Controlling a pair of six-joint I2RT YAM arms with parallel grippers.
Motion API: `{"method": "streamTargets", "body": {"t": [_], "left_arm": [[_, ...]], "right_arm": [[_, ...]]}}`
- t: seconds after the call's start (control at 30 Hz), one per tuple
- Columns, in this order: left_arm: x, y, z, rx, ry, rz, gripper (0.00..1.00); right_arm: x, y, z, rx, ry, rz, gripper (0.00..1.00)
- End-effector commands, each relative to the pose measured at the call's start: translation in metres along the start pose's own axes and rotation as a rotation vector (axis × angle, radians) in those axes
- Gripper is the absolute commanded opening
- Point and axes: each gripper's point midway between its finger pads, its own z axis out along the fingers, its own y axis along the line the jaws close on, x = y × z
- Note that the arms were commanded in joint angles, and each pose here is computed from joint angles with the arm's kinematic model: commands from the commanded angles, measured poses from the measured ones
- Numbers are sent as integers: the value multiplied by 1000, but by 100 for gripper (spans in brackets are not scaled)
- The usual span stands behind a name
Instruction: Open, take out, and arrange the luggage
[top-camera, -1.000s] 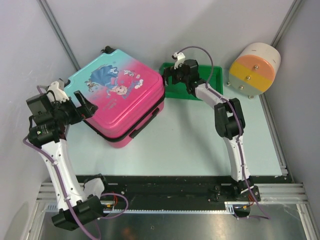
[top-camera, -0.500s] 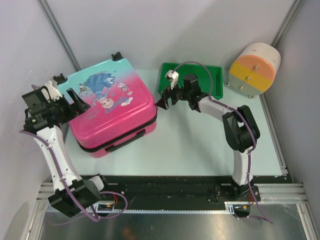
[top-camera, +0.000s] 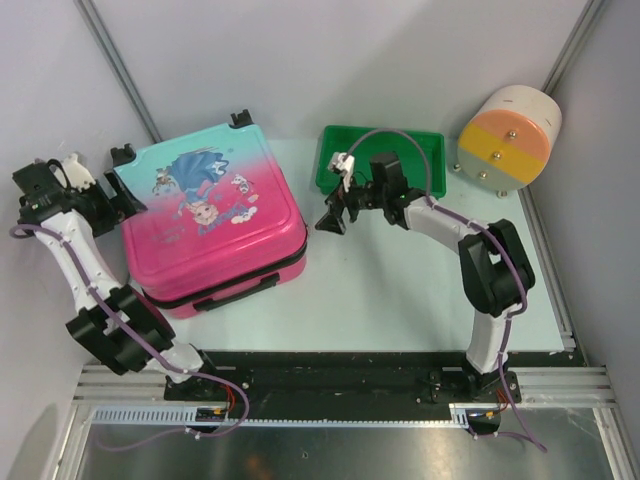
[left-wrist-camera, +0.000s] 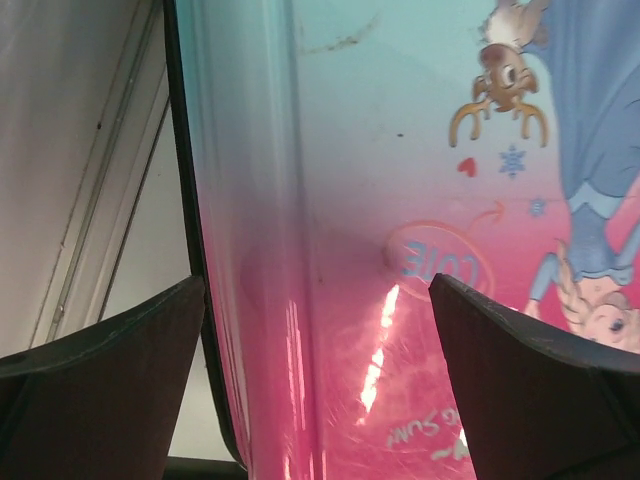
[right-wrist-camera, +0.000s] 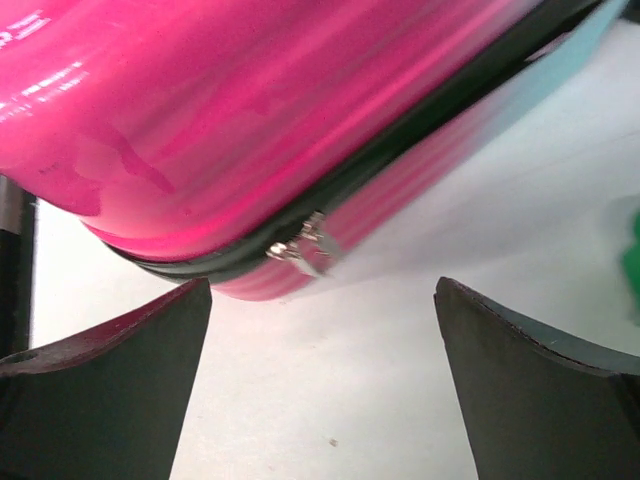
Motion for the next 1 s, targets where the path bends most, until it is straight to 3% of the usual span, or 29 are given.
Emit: {"method": "streamTargets", "body": {"t": [0.0,0.27,0.43,0.67,0.97], "left_arm": [[-1,-1,8,70,11,132,100],[17,-3,30,140,79,138,100],[18,-12,27,155,73,167,100],[21,-11,20,136,62,204,100],[13,-21,8,154,19,245,100]], "right_arm": [[-34,-21,-29,47,-80,-196,100],[10,0,-21,-182,-28,-403,98],[27,19,3,-275,-30,-432,85],[26,12,24,-276,-81,-433,59],[35,17,42,-292,-88,-391,48]]}}
